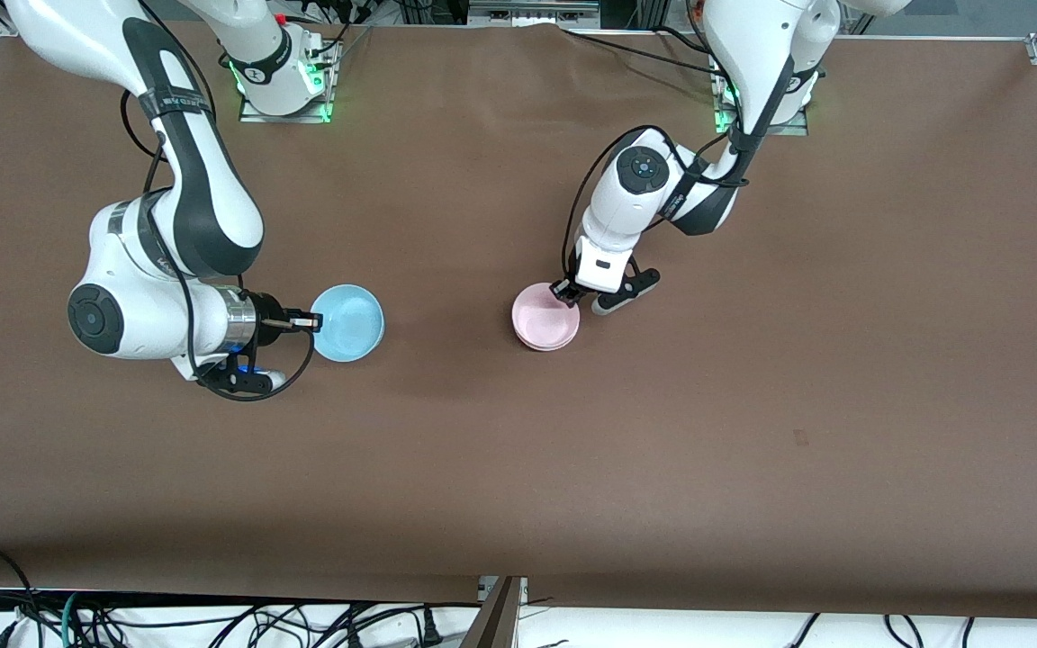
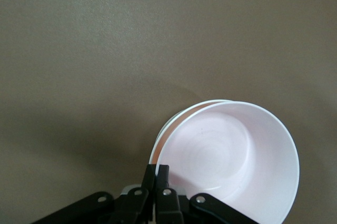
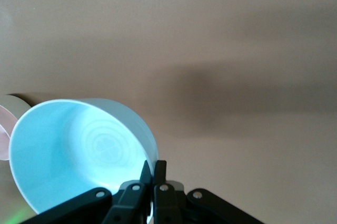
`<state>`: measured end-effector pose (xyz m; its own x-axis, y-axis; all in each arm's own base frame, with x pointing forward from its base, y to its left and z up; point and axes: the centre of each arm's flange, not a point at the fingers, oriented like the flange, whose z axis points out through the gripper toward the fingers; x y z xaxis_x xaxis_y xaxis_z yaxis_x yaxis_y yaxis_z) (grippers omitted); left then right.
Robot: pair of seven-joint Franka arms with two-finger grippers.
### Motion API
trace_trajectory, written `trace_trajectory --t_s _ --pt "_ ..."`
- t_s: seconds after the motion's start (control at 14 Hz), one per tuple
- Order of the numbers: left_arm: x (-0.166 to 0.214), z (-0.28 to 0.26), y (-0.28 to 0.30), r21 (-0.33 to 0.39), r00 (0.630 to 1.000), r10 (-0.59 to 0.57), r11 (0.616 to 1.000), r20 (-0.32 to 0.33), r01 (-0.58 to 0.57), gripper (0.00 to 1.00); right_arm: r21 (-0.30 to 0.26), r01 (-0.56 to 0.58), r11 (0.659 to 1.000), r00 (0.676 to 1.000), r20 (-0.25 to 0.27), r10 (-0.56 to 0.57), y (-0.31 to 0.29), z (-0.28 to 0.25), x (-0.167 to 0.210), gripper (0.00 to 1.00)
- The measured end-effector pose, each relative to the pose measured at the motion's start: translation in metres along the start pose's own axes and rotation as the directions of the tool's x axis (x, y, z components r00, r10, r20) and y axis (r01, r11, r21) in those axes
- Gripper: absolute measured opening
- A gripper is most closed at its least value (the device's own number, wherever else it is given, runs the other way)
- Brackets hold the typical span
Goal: Stack pink and blue bowls on white bowl
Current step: 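Lower the pink bowl into the white bowl and open the left gripper, then withdraw the left gripper while the right gripper carries the blue bowl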
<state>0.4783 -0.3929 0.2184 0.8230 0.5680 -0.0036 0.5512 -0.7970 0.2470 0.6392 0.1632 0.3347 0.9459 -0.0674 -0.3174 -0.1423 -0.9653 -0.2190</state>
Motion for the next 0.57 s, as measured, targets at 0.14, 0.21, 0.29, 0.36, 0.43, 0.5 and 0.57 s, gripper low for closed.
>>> trace_trajectory --t_s 0.14,0.21,0.29,0.36,0.43,0.5,0.57 --pt "0.0012 0.0015 -0.001 0.005 1.0 0.011 1.0 -0.006 -0.011 0.03 0.0 0.0 1.0 1.0 -0.002 0.0 -0.0002 -0.0005 0.0001 0.02" --pt "0.0018 0.0014 -0.0011 0.005 1.0 0.01 1.0 -0.007 -0.01 0.03 0.001 0.0 1.0 1.0 -0.002 0.0 -0.0002 -0.0008 0.0002 0.02" --pt "0.0026 0.0013 -0.0011 0.002 1.0 0.009 1.0 -0.009 -0.009 0.03 0.001 0.0 1.0 1.0 -0.002 0.0 -0.0003 -0.0009 0.0002 0.02" --pt "0.0033 0.0011 -0.0008 -0.002 1.0 0.009 1.0 -0.012 -0.009 0.03 0.001 0.0 1.0 1.0 -0.003 0.0 -0.0003 -0.0009 0.0002 0.02" --pt "0.0037 0.0011 -0.0008 -0.004 1.0 0.008 1.0 -0.013 -0.008 0.03 0.001 0.0 1.0 1.0 -0.003 0.0 -0.0003 -0.001 0.0002 0.02" --pt "0.0039 0.001 -0.0008 -0.004 1.0 0.008 1.0 -0.013 -0.008 0.03 0.001 0.0 1.0 1.0 -0.003 0.0 -0.0003 -0.001 0.0002 0.02" --pt "0.0041 0.0009 -0.0007 -0.005 1.0 0.008 1.0 -0.014 -0.008 0.03 0.001 0.0 1.0 1.0 -0.003 0.0 -0.0003 -0.001 0.0003 0.02"
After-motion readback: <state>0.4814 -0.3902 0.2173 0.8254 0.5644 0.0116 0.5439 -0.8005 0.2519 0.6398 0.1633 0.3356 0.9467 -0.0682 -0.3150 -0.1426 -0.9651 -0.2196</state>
